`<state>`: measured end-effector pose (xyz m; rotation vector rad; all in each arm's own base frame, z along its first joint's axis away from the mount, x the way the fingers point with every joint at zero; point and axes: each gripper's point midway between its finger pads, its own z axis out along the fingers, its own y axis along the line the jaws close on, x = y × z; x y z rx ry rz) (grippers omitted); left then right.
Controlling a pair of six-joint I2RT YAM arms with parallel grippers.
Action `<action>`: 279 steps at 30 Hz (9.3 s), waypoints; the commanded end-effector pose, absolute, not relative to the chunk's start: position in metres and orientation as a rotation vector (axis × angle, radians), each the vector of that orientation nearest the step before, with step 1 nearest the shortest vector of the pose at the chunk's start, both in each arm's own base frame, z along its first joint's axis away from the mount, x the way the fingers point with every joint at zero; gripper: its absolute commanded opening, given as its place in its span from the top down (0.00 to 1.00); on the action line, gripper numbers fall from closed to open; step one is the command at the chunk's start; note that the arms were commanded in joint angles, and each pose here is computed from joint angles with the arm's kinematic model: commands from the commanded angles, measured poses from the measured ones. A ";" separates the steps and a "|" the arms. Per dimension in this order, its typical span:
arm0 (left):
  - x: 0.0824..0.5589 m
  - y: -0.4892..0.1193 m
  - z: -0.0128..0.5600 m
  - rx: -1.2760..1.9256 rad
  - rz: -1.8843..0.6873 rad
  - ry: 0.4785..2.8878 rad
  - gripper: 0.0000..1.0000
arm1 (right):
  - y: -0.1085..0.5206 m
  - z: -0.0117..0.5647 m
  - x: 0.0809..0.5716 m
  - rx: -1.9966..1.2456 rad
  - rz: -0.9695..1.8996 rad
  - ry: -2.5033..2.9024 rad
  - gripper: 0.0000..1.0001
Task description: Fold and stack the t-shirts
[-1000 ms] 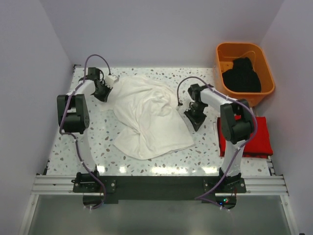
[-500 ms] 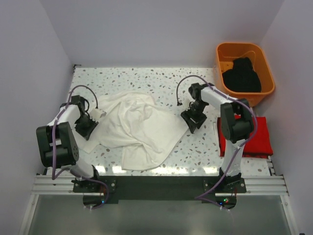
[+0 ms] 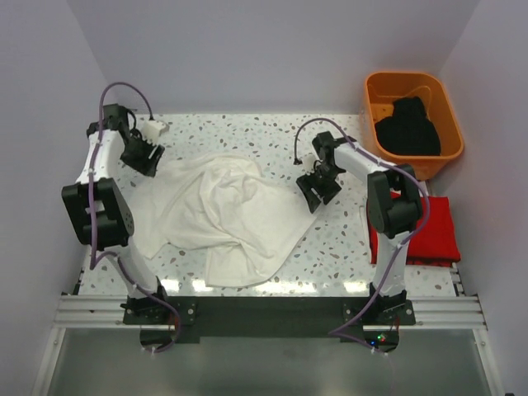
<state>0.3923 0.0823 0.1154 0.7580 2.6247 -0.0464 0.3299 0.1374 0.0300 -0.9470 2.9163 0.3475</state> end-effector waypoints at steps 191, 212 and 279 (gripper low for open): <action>0.295 0.084 0.620 0.351 0.083 0.895 1.00 | 0.072 0.557 0.377 -0.373 -0.101 1.351 1.00; 0.323 0.132 0.623 0.310 0.189 1.163 1.00 | 0.058 0.560 0.377 -0.408 -0.237 1.319 1.00; 0.446 0.091 0.044 0.195 -0.160 2.680 0.65 | 0.097 0.046 0.415 -1.260 0.019 2.708 0.50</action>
